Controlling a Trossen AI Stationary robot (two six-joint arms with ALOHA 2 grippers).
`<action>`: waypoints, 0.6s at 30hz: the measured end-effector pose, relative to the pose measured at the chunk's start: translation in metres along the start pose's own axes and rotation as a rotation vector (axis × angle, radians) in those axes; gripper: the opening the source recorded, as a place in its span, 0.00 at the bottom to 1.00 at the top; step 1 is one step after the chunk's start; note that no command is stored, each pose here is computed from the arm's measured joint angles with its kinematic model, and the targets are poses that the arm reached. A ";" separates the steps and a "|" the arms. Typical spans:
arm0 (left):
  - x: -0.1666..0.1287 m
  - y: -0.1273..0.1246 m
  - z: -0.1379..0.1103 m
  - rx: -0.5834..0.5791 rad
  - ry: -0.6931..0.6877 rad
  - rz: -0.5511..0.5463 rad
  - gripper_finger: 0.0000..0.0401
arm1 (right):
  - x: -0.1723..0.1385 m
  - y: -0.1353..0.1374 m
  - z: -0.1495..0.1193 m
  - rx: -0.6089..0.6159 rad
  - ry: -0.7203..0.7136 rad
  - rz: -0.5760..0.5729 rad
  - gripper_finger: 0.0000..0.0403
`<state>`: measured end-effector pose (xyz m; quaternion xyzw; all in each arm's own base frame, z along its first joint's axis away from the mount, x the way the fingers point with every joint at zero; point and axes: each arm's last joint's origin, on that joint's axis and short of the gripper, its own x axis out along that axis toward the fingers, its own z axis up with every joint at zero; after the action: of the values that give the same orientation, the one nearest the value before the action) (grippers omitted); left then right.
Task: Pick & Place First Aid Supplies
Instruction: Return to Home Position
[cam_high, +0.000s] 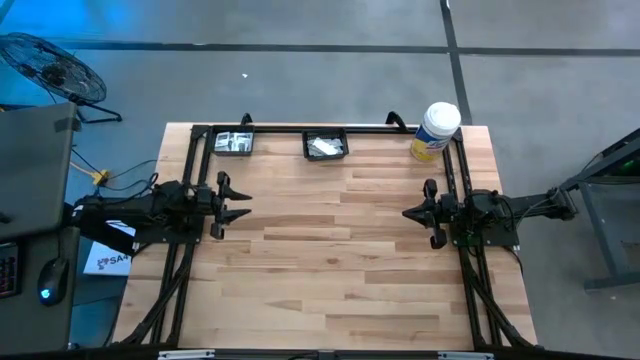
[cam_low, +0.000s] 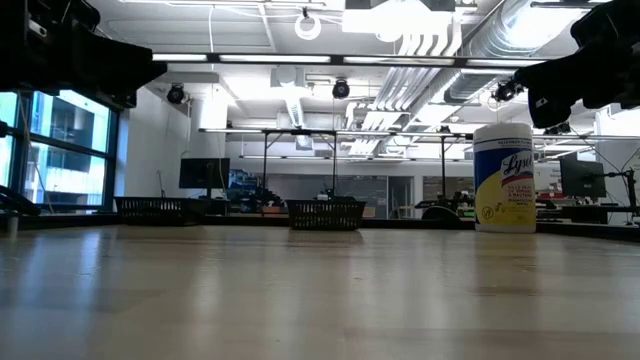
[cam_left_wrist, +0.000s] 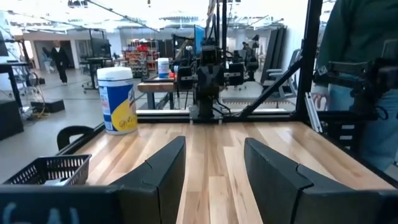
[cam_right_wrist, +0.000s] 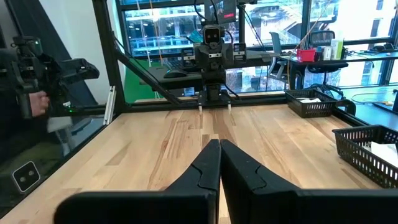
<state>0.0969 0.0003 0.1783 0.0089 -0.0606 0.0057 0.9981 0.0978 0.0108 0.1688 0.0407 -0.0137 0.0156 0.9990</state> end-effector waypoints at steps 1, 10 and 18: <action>0.000 0.000 0.000 0.000 0.001 0.000 0.40 | 0.000 0.000 0.000 0.000 0.000 0.000 0.01; 0.000 0.000 -0.003 0.000 0.027 0.000 0.40 | 0.000 0.000 0.000 0.000 0.000 0.000 0.01; 0.000 0.000 -0.003 0.000 0.027 0.000 0.40 | 0.000 0.000 0.000 0.000 0.000 0.000 0.01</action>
<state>0.0972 0.0003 0.1757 0.0088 -0.0473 0.0056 0.9988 0.0978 0.0108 0.1687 0.0408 -0.0135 0.0156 0.9990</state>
